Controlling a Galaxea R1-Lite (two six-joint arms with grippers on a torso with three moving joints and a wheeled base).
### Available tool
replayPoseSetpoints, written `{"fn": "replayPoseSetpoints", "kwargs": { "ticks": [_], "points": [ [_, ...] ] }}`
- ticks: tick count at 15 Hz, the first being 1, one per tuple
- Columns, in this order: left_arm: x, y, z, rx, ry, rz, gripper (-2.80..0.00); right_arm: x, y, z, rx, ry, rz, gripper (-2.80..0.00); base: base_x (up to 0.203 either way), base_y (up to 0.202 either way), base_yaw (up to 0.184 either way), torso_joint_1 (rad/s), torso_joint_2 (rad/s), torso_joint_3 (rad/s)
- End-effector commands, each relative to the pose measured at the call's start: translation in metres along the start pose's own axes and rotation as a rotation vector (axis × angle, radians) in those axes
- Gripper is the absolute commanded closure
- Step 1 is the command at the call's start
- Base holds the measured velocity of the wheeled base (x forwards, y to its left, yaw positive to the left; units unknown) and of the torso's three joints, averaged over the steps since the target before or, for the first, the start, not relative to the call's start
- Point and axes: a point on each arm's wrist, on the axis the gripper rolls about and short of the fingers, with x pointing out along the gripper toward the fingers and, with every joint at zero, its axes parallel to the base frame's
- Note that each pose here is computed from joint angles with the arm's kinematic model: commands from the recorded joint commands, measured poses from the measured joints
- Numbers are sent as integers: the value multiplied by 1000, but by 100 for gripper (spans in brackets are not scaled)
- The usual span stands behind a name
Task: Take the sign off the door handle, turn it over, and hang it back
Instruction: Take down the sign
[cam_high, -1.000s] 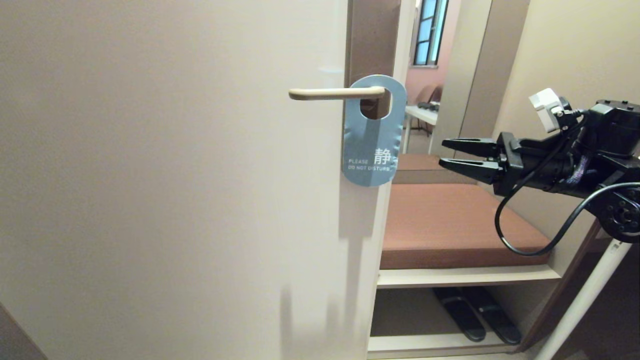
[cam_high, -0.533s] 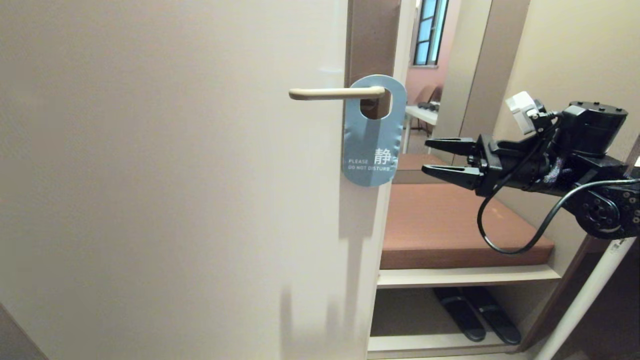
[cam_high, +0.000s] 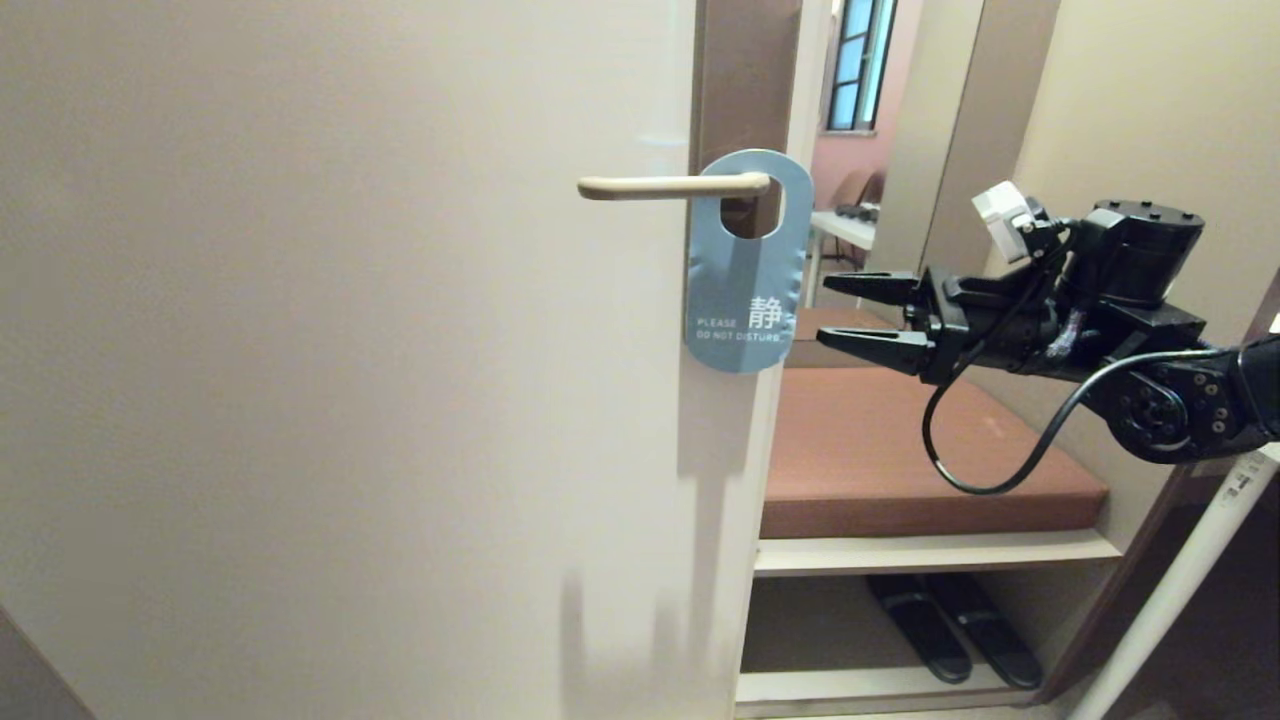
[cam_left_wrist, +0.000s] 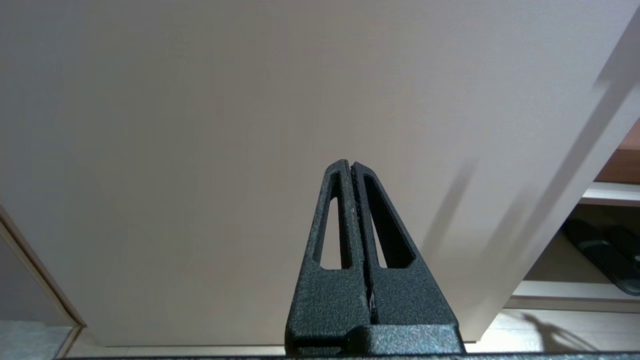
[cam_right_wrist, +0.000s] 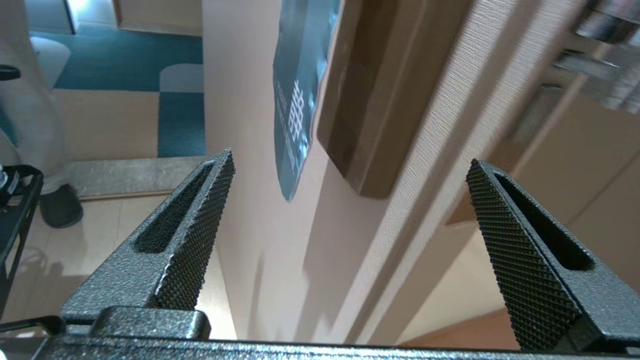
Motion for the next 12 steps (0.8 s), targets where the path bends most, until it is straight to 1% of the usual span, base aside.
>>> {"fn": "replayPoseSetpoints", "kwargs": {
  "ticks": [1, 5, 12],
  "points": [
    [0, 0, 0, -2, 0, 1, 0, 6, -3, -2, -5, -3, 16, -280, 0, 0, 0, 0, 0, 0],
    [0, 0, 0, -1, 0, 1, 0, 19, -2, -3, -7, -8, 47, -280, 0, 0, 0, 0, 0, 0],
    [0, 0, 0, -2, 0, 1, 0, 35, 3, -12, 14, -1, 91, -280, 0, 0, 0, 0, 0, 0]
  ]
}}
